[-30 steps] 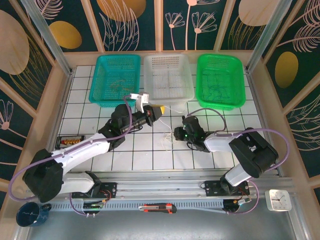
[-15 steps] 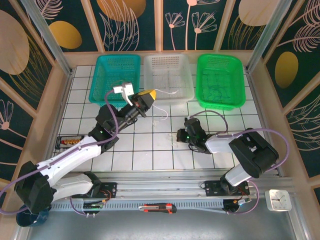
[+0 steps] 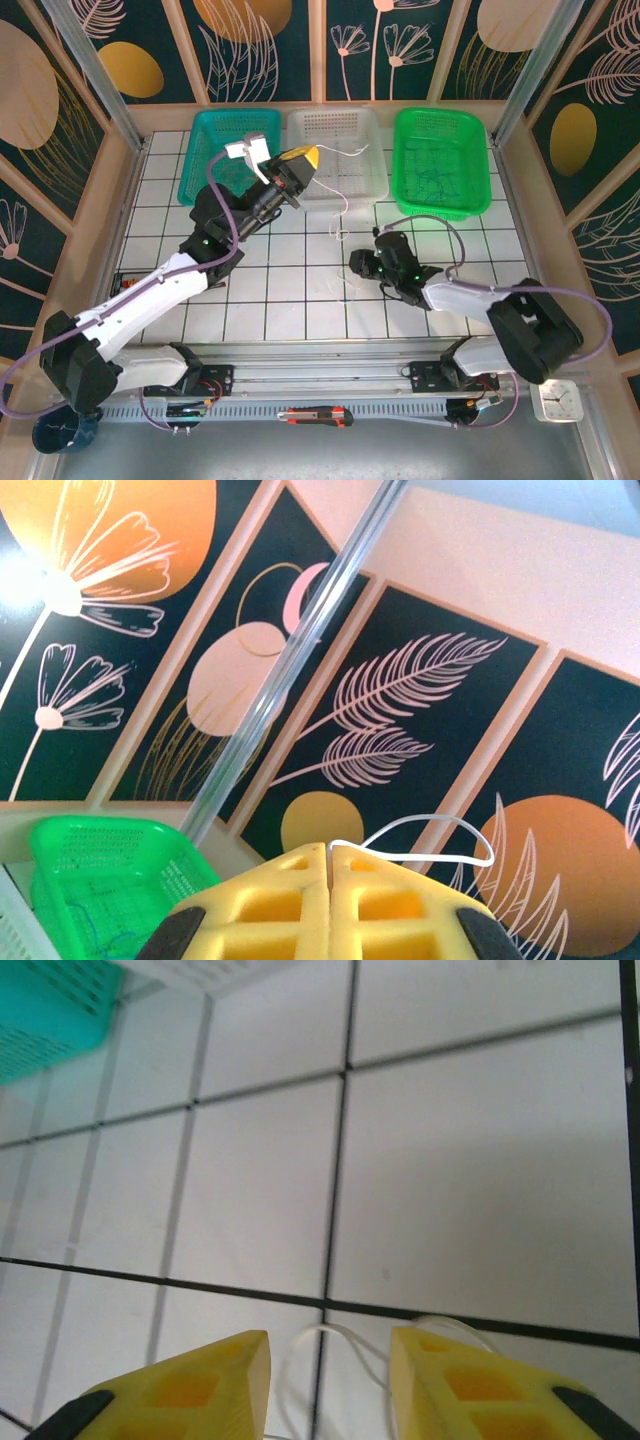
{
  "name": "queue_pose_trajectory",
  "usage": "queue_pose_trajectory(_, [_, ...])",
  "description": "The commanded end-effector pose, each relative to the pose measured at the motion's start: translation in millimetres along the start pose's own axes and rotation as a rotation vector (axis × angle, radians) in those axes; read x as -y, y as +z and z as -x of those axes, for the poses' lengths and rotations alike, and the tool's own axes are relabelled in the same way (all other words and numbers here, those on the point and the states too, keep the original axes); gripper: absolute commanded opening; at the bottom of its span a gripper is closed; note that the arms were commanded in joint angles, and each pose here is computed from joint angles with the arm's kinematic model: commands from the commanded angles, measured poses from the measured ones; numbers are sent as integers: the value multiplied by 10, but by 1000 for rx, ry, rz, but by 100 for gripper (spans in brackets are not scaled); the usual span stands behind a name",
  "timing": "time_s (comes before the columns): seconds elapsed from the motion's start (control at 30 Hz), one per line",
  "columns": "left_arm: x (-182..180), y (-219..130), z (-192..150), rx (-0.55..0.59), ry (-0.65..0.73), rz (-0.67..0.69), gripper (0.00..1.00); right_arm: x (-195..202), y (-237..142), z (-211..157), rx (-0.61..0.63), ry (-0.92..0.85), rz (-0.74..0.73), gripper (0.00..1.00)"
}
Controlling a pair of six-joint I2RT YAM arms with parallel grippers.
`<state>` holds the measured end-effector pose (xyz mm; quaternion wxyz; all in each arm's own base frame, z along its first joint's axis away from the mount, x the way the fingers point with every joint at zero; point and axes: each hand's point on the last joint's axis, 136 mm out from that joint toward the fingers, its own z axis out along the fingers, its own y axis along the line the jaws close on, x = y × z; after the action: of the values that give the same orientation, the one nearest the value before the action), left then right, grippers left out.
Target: Untangle the cables
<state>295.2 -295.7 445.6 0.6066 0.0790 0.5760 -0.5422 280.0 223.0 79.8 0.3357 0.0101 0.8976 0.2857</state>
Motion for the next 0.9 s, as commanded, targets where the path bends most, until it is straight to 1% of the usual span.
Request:
queue_pose_trajectory(0.0, [92, 55, 93, 15, 18, -34, 0, -155, -200, 250, 45, -23, 38, 42])
queue_pose_trajectory(0.1, [97, 66, 99, 18, 14, -38, 0, -256, -344, 345, 60, -24, 114, 48])
queue_pose_trajectory(0.2, [90, 77, 98, 17, 15, -36, 0, -399, -478, 396, 66, -41, 230, 54])
queue_pose_trajectory(0.33, [93, 96, 104, 17, 16, -36, 0, -675, -639, 406, 68, -103, 391, 59])
queue_pose_trajectory(0.53, [123, 136, 127, 21, 11, -50, 0, -1002, -782, 435, 71, -165, 573, 60])
queue_pose_trajectory(0.7, [176, 168, 142, 23, -5, -77, 0, -1076, -786, 460, 75, -181, 609, 59])
queue_pose_trajectory(0.77, [186, 178, 158, 26, -8, -83, 0, -1075, -769, 467, 75, -178, 609, 57])
queue_pose_trajectory(0.8, [200, 183, 163, 27, -11, -87, 0, -1010, -762, 549, 97, -166, 594, 56])
queue_pose_trajectory(0.87, [211, 192, 176, 29, -12, -92, 0, -1003, -755, 574, 101, -159, 597, 54])
